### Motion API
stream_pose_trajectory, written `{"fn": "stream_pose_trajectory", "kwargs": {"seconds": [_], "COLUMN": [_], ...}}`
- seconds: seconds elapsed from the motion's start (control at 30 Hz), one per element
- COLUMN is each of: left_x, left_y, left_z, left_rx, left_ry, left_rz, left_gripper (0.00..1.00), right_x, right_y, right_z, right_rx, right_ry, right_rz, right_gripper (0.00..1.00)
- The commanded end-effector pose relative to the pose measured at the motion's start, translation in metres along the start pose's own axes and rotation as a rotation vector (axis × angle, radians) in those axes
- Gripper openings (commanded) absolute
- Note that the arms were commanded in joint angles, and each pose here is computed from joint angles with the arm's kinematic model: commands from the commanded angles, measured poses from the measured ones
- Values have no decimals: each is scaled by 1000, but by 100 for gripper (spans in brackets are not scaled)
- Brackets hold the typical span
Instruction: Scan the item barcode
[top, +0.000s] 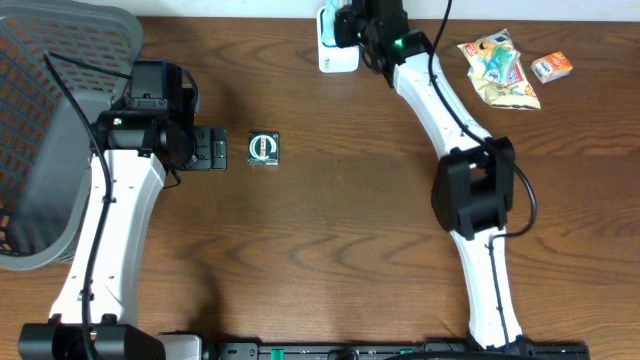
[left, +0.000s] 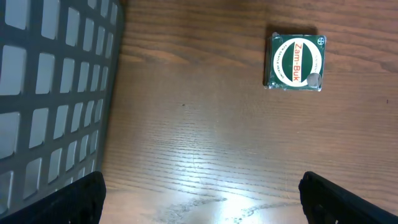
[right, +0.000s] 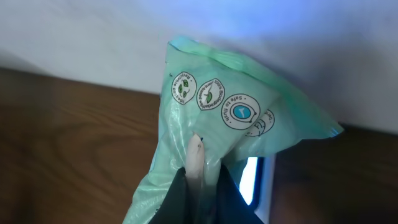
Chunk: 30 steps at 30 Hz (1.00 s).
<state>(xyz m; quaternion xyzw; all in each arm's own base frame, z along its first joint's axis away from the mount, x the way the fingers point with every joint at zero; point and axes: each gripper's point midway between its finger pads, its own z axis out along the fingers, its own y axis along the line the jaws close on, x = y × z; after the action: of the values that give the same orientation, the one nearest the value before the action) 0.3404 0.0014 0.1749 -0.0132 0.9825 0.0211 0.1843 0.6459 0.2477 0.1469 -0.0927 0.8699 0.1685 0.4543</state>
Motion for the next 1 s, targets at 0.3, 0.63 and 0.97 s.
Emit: {"fn": "stream_pose_trajectory", "kwargs": {"seconds": [0.3,0.63,0.97], "left_x": [3,3,3], "left_y": [1,1,1], "left_z": [3,3,3], "left_rx": [-10,-10,-10], "left_ry": [13,13,13], "left_rz": [8,8,8], "left_gripper": [98,98,98], "right_x": [7,-24,-77], "right_y": [-7,-7,-116], "right_z": [13,-7,-90], "right_rx": [-8,-9,363], "right_ry": [3,-54,-118], "right_rz": [7,36,104], "right_gripper": [1,1,1]}}
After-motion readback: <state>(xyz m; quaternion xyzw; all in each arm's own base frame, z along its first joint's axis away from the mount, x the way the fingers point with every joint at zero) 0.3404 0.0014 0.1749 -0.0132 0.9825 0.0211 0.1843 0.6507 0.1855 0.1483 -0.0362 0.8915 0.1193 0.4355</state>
